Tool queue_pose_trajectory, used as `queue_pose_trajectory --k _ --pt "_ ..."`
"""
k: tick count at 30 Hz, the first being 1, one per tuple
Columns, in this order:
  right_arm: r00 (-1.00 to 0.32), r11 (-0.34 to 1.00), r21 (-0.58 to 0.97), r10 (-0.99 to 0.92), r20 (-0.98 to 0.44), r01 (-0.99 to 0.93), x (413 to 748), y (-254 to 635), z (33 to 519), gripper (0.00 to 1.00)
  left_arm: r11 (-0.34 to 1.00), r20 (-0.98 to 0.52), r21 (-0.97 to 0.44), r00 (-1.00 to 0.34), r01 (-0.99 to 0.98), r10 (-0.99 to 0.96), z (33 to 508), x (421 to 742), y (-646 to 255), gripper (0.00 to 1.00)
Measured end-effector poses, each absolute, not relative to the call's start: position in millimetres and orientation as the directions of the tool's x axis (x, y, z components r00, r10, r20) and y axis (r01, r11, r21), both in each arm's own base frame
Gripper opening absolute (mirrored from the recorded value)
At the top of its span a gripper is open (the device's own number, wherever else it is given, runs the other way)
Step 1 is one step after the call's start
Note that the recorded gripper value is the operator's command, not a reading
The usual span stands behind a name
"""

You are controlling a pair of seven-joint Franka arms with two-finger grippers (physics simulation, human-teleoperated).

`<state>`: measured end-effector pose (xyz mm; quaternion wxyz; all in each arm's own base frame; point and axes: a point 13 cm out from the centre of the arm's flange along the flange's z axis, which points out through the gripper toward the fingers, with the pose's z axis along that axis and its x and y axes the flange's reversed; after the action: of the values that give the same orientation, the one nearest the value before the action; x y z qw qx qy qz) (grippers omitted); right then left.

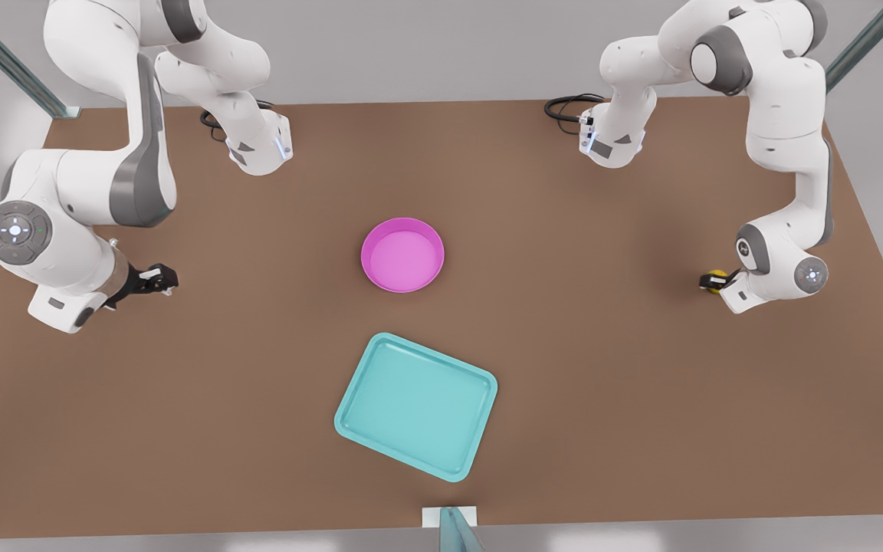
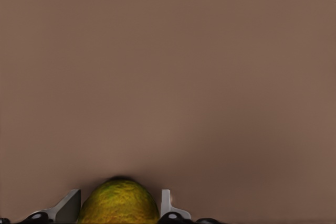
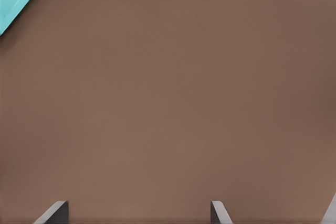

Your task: Place the orange on the plate with the left arm and the plate on the tray with the right arm

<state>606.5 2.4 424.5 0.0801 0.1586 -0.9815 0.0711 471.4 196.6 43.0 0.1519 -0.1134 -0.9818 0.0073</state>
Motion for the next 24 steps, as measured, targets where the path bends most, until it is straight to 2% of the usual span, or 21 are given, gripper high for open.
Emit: queue_pose_trajectory --k 9,12,15,17,19,22,24 --pt "-0.934 0.938 -0.108 -0.306 0.182 -0.329 608.2 4.3 421.1 1.00 0.964 0.288 -0.052 -0.921 0.260 0.264 38.6 474.7 196.9 0.70" --pt "-0.934 0.938 -0.106 -0.308 0.180 -0.330 608.9 5.0 420.5 1.00 0.961 0.284 -0.053 -0.919 0.271 0.274 41.2 476.7 195.2 0.64" --pt "-0.934 0.938 -0.104 -0.309 0.178 -0.330 609.4 5.3 420.5 1.00 0.944 0.238 -0.042 -0.914 0.327 0.328 81.9 504.8 161.4 0.64" --pt "-0.934 0.938 -0.104 -0.310 0.177 -0.331 609.5 5.5 420.4 1.00 0.912 0.204 -0.034 -0.890 0.410 0.407 114.5 543.9 104.5 0.64" --pt "-0.934 0.938 -0.103 -0.310 0.177 -0.331 609.5 5.4 420.4 1.00 0.847 0.187 -0.030 -0.830 0.530 0.526 145.0 578.6 3.5 0.65" --pt "-0.934 0.938 -0.102 -0.311 0.176 -0.331 609.6 5.4 420.4 1.00 0.688 0.175 -0.019 -0.675 0.726 0.717 172.0 582.4 -227.2 0.65" --pt "-0.934 0.938 -0.102 -0.312 0.177 -0.332 609.8 5.7 419.7 1.00 0.631 0.148 -0.030 -0.621 0.775 0.770 185.9 557.0 -361.6 0.65"
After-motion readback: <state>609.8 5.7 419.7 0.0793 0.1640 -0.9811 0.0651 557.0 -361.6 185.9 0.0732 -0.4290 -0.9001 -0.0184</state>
